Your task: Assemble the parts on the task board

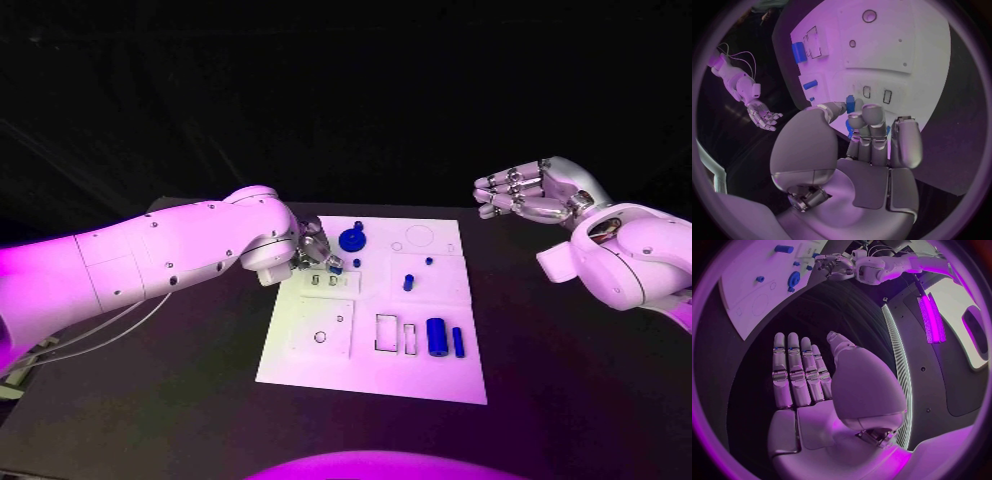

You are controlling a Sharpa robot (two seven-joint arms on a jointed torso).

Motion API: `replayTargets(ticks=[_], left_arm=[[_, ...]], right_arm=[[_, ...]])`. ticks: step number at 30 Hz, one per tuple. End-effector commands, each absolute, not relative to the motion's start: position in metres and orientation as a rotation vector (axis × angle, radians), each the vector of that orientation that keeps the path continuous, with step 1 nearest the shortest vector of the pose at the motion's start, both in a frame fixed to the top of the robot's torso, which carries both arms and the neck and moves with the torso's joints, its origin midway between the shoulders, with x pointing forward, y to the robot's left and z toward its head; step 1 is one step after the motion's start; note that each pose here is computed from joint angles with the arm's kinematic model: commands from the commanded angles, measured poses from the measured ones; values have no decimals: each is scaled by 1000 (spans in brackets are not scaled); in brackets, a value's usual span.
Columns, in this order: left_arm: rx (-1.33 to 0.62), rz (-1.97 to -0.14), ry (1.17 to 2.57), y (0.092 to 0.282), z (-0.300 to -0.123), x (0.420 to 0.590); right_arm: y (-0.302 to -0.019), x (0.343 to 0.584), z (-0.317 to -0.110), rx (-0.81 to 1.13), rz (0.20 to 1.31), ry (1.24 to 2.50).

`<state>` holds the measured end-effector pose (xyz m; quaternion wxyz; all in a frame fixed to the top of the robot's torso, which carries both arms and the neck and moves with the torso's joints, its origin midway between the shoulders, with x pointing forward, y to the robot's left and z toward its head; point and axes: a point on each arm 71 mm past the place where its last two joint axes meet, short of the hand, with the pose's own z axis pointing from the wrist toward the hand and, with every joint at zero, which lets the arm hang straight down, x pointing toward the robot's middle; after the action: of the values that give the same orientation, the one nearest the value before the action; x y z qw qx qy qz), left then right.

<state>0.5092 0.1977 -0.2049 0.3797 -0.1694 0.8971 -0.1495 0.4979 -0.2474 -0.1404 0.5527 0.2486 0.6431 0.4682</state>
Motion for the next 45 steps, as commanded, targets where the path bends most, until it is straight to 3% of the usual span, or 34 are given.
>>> replayTargets(ticks=[1,21,45], left_arm=[[-428,-373,2199,200,-203,509],[-304,-297,2122,195,-218,502],[-218,-250,2204,189,-225,501]], right_arm=[[-248,498,-141,581,1113,1526],[-249,497,-142,584,1111,1522],[-246,497,-142,573,1125,1525]])
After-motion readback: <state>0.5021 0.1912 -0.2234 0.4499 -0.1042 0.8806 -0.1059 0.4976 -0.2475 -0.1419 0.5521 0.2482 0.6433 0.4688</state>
